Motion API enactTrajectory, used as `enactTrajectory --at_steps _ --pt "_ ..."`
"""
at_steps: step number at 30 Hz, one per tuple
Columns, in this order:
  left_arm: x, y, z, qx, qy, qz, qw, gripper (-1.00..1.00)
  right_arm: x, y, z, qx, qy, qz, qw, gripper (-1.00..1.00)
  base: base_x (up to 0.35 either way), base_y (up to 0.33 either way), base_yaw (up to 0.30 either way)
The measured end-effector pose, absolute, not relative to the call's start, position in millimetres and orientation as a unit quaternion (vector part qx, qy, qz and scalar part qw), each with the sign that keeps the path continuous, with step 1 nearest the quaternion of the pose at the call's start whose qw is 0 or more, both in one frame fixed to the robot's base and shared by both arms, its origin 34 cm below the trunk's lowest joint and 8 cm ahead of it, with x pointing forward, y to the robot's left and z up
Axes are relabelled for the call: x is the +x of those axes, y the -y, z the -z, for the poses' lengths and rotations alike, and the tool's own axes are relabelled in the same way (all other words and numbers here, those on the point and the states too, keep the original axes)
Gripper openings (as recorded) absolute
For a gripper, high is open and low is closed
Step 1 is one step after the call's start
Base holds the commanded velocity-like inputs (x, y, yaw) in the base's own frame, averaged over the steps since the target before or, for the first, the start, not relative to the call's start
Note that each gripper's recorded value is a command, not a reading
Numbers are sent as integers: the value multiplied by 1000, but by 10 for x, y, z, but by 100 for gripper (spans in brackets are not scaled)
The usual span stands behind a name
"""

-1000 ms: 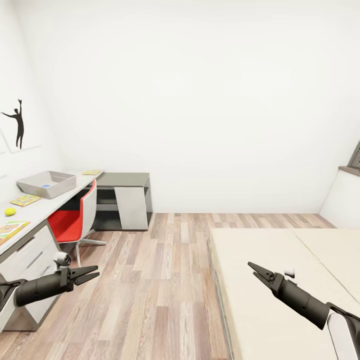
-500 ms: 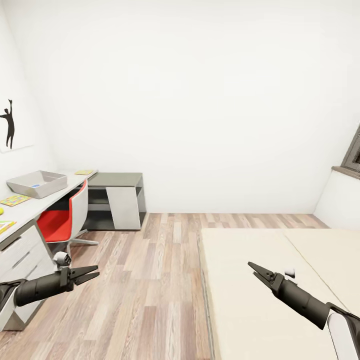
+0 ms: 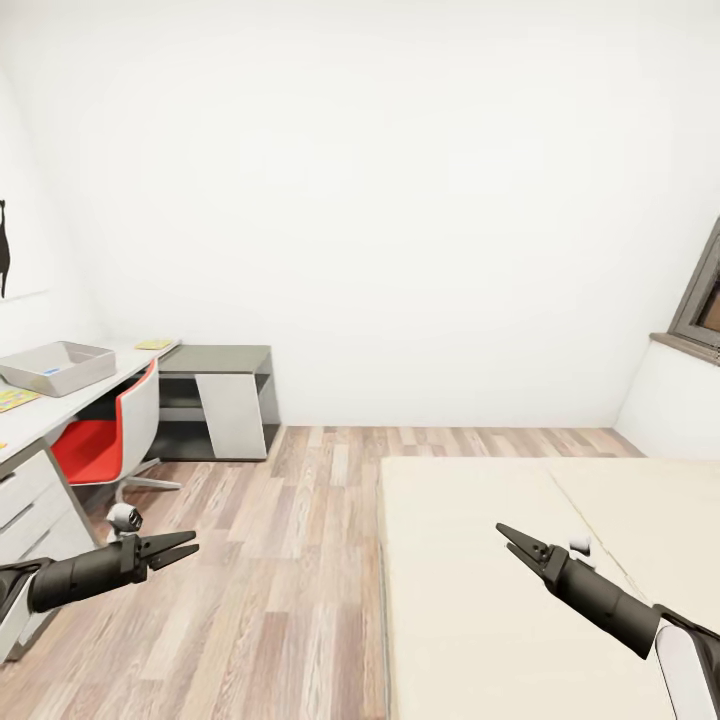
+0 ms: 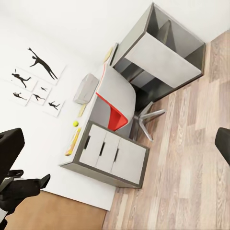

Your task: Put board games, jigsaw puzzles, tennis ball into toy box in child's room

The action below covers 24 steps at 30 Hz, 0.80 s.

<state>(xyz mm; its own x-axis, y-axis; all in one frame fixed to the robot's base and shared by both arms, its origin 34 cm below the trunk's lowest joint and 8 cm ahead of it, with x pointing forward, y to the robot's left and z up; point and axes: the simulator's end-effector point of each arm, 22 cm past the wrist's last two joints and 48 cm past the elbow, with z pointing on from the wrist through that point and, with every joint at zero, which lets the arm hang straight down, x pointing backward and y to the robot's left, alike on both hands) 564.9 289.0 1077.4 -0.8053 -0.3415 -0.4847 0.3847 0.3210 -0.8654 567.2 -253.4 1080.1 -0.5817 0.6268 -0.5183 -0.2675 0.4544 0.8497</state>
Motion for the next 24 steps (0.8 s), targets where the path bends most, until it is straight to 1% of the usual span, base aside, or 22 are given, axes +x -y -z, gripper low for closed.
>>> enactTrajectory --at_steps 24 --pt "5649 -2890 -10775 15 -751 582 312 100 5672 2534 -10802 123 -730 -508 441 100 0 -294 0"
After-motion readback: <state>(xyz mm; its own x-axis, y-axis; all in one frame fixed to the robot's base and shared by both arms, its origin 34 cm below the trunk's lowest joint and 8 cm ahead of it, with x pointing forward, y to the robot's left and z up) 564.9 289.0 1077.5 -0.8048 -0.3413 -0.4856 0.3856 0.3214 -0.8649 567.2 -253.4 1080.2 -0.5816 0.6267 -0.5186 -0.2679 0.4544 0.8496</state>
